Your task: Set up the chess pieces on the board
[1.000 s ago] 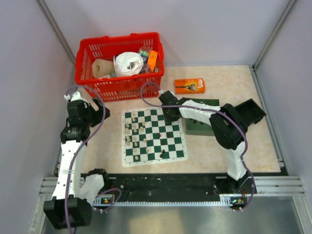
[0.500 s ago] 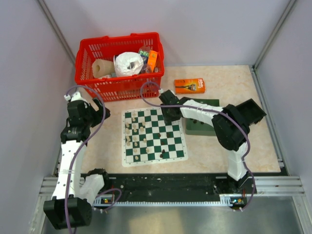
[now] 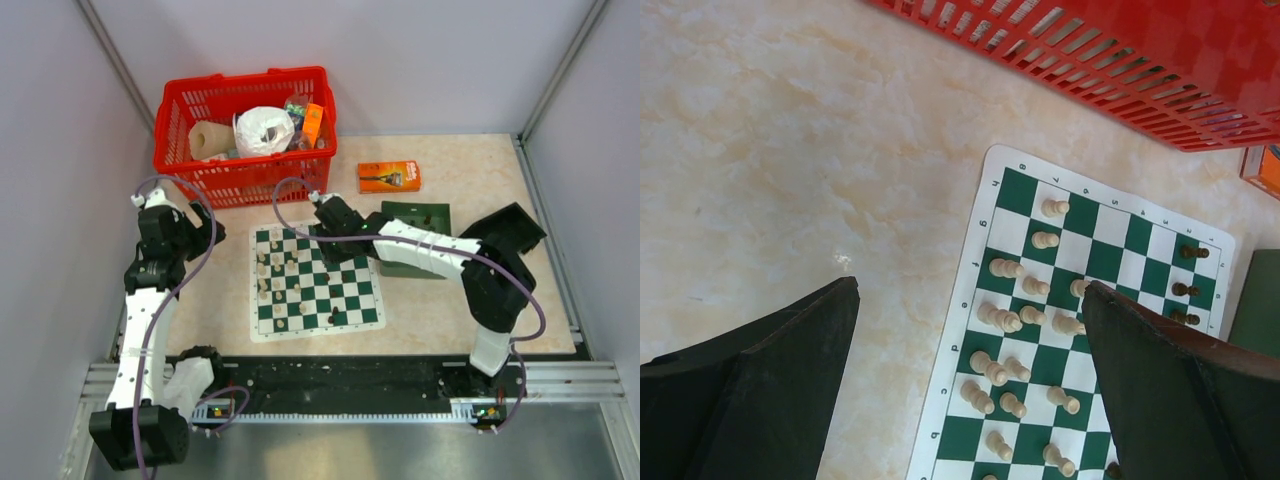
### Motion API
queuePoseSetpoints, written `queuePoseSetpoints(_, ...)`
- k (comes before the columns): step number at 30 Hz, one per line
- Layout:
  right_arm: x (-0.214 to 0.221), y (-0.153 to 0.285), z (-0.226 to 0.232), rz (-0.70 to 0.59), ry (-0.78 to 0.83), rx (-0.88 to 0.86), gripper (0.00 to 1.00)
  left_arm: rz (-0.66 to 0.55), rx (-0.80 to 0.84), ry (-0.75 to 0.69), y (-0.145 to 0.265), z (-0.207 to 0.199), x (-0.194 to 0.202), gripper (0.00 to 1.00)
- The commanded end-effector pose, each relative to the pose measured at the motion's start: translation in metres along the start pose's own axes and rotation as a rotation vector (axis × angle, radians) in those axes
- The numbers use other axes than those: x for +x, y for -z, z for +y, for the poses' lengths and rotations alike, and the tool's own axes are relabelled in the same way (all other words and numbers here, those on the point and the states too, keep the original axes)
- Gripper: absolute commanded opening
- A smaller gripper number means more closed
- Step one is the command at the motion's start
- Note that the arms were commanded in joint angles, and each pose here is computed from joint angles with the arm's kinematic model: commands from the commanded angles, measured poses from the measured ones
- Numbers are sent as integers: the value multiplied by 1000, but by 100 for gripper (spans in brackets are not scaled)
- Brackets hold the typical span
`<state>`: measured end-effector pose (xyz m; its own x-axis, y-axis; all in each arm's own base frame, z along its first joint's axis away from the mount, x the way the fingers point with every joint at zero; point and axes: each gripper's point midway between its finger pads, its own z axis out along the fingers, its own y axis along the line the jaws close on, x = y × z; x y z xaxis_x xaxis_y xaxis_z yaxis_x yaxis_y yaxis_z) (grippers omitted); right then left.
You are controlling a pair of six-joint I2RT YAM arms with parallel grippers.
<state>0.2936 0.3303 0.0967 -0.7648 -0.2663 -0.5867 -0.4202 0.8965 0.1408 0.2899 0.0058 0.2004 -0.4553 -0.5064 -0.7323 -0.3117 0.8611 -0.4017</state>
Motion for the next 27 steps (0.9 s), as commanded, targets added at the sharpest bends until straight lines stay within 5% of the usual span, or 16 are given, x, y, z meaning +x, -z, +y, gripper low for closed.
queuePoseSetpoints(1,16,-14,29,44,18,-54,41,-48,3,-18,2,-1,-11,99)
queuePoseSetpoints(18,32,-44,36,110,60,-56,34,-68,-49,-31,5,7,-17,99)
queuePoseSetpoints(27,29,-41,34,101,64,-40,18,-61,-38,-30,4,5,-15,99)
